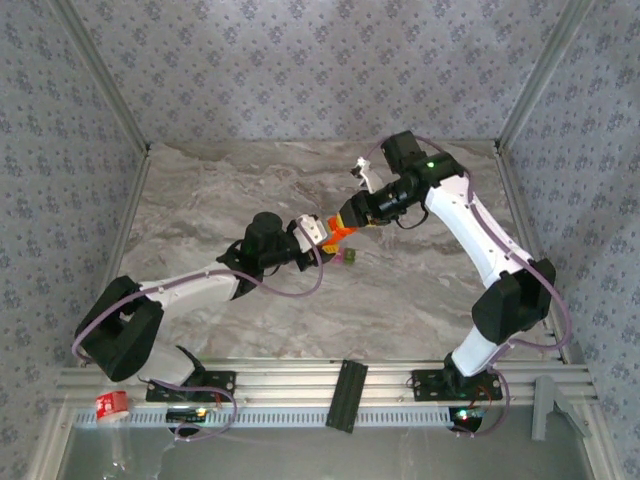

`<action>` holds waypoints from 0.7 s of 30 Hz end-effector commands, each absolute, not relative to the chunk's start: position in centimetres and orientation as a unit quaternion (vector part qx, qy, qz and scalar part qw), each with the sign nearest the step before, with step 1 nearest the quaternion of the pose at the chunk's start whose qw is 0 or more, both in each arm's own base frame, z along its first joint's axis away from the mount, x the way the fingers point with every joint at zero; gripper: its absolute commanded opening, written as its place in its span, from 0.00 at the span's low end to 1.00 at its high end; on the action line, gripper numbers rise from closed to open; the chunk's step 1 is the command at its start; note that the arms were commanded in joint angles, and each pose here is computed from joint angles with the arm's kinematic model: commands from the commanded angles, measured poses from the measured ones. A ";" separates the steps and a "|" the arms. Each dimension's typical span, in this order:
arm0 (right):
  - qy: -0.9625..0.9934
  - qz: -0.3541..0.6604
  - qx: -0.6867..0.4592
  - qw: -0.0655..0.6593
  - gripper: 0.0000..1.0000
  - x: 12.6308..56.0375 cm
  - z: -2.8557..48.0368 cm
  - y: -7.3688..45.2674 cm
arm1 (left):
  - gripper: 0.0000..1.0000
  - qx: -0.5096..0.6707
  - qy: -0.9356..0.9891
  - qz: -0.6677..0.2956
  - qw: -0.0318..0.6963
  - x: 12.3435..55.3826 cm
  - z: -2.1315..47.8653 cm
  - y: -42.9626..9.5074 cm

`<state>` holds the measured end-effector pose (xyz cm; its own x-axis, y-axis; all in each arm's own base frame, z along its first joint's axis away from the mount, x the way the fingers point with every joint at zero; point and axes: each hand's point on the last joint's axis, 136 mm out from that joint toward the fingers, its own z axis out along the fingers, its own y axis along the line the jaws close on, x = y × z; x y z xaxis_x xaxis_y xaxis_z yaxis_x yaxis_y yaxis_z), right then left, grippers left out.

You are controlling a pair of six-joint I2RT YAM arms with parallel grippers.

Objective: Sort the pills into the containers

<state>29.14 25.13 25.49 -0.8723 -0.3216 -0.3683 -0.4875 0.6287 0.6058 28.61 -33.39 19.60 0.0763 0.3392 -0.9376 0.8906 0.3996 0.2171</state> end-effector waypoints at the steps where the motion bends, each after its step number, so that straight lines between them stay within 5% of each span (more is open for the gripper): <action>1: 0.888 0.379 -0.240 0.100 0.31 28.7 25.0 25.9 | 0.00 0.484 0.599 -0.271 0.577 28.1 22.9 -33.7; 21: 0.865 0.430 -0.248 0.072 0.31 27.6 24.6 27.7 | 0.00 0.465 0.588 -0.279 0.600 28.2 24.5 -33.9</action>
